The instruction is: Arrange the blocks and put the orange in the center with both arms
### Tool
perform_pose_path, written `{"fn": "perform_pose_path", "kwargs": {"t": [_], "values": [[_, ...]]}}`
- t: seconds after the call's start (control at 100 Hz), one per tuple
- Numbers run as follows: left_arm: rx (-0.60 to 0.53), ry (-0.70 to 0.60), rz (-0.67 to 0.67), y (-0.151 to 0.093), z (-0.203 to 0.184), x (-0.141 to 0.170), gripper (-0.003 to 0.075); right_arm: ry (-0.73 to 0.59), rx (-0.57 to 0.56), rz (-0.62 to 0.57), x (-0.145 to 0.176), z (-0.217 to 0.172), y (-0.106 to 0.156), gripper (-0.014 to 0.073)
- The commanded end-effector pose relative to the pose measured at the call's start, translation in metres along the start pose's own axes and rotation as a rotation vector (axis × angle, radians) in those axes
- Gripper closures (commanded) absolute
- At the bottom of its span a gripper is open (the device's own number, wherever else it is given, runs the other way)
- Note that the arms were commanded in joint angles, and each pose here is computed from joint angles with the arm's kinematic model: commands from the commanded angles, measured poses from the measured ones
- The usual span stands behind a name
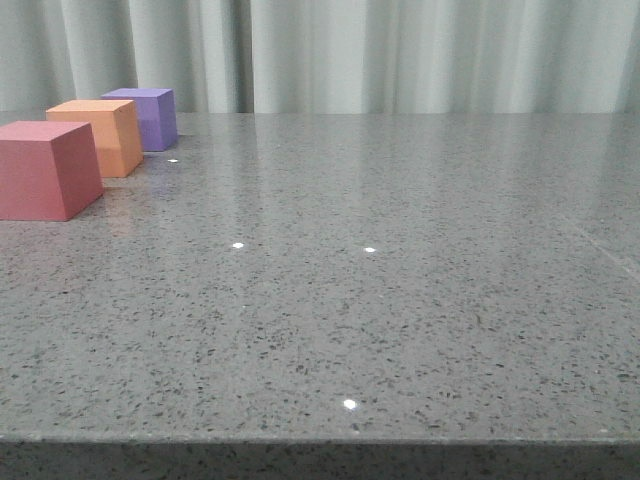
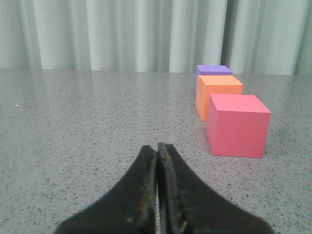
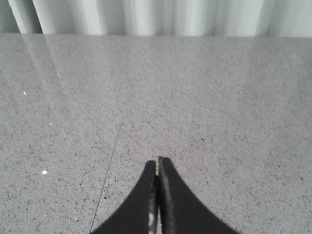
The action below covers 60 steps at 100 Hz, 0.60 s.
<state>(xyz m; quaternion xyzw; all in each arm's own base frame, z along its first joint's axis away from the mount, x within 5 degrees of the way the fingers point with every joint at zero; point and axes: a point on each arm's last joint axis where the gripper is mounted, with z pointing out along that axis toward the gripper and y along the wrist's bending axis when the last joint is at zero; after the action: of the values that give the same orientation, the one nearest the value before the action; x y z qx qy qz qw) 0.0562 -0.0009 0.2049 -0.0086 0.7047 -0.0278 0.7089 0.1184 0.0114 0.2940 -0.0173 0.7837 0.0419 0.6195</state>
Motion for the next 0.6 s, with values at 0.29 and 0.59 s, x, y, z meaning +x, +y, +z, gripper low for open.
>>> {"fn": "perform_pose_path", "kwargs": {"t": [0.29, 0.59], "values": [[0.016, -0.066, -0.005, -0.001, -0.001, 0.006, 0.0739, -0.358, 0.007, 0.039, 0.044, -0.041, -0.005, 0.0662], [0.016, -0.066, -0.005, -0.001, -0.001, 0.006, 0.0739, -0.458, 0.036, 0.071, 0.079, -0.051, -0.008, 0.0662]]}}
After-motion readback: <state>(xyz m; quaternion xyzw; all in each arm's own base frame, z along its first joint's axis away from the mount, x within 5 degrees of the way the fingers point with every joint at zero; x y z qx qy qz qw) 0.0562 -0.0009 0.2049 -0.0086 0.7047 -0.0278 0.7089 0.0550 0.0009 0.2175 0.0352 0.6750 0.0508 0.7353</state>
